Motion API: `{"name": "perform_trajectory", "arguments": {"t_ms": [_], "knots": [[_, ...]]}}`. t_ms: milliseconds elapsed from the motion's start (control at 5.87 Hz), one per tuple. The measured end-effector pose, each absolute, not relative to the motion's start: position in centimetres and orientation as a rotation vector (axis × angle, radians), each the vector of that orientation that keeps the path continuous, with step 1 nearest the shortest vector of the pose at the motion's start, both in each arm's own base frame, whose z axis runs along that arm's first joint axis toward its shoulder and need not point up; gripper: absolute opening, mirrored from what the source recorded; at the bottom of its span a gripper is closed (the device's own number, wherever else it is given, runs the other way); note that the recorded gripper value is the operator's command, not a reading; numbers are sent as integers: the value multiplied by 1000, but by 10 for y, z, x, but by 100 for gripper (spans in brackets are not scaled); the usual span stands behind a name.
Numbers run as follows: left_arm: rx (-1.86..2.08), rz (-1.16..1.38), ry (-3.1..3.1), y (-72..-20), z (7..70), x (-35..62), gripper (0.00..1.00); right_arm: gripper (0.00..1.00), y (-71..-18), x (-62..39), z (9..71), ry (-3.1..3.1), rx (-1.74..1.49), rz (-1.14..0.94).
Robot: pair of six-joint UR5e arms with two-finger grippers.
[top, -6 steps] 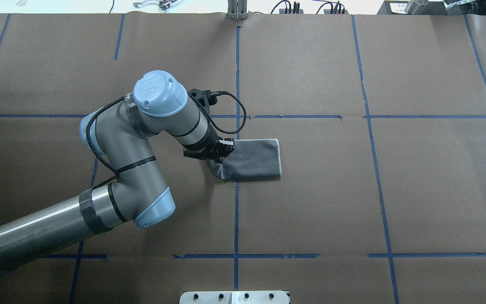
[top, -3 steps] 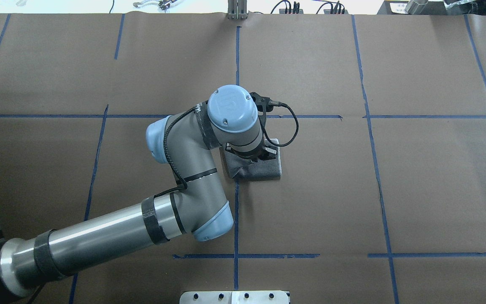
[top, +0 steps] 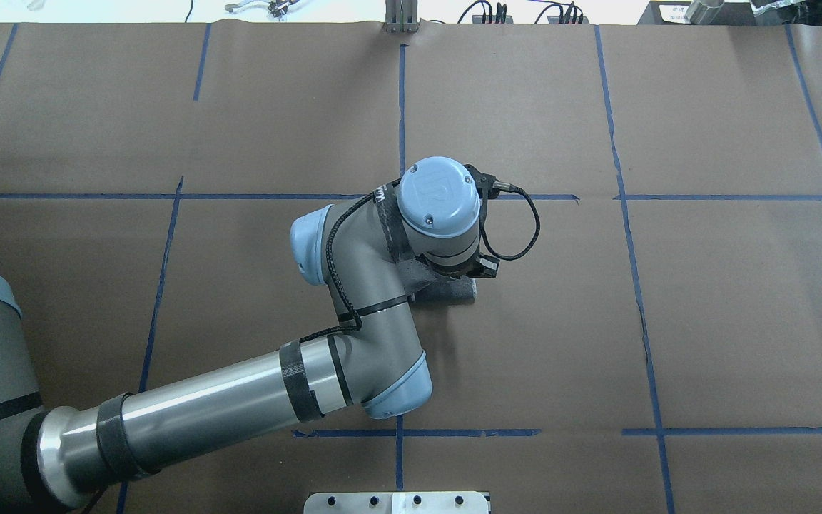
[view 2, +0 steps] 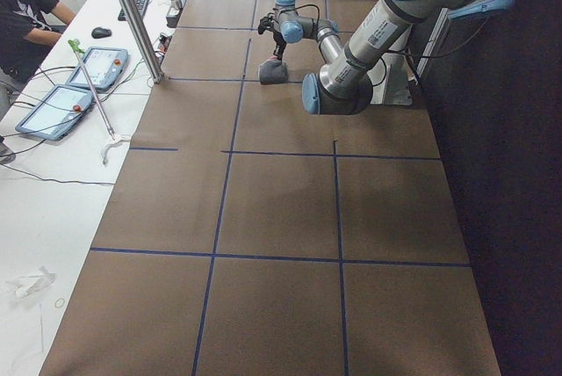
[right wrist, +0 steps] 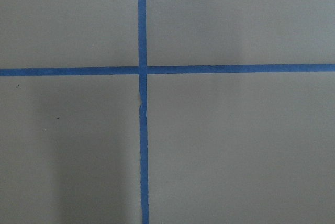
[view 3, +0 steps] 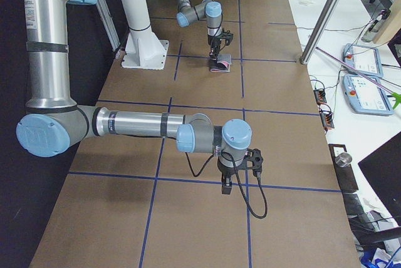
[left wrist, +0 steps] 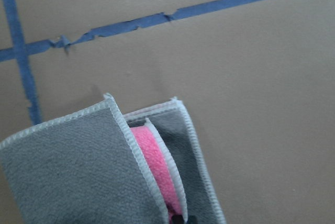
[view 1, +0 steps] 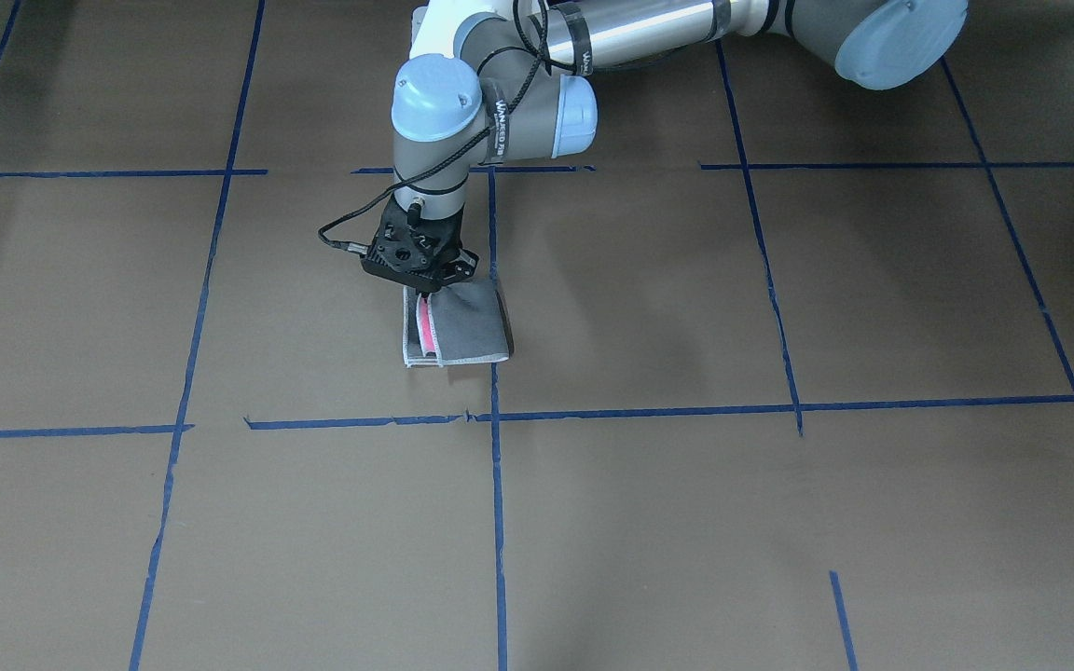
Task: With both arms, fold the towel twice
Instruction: 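Lift and fold the held end with the left gripper over the other end, then open the left gripper and withdraw the left arm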
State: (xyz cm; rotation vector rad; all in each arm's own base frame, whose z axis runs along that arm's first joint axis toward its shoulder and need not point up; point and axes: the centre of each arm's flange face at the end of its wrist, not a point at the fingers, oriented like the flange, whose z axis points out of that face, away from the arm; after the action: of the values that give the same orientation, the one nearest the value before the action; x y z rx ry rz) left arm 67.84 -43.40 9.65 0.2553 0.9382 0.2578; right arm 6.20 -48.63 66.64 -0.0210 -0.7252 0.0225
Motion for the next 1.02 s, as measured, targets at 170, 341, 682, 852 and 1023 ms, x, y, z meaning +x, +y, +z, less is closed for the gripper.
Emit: {"name": "perform_trajectory", "arguments": {"t_ms": [170,341,682,852,1023], "knots": [[267,280,936,-430,95,682,18,100,-486,63,667,-725,-28,28],[285,301,931,-426,95,685,99,100,-485,64,667,-725,-30,30],[316,308,923,-422,94,688,100,100,-486,64,666,-725,-29,30],[328,305,934,-422,88,682,100,100,-487,64,665,-725,-26,29],[339,293,951,-429,77,663,100,100,-488,63,663,-725,-24,27]]}}
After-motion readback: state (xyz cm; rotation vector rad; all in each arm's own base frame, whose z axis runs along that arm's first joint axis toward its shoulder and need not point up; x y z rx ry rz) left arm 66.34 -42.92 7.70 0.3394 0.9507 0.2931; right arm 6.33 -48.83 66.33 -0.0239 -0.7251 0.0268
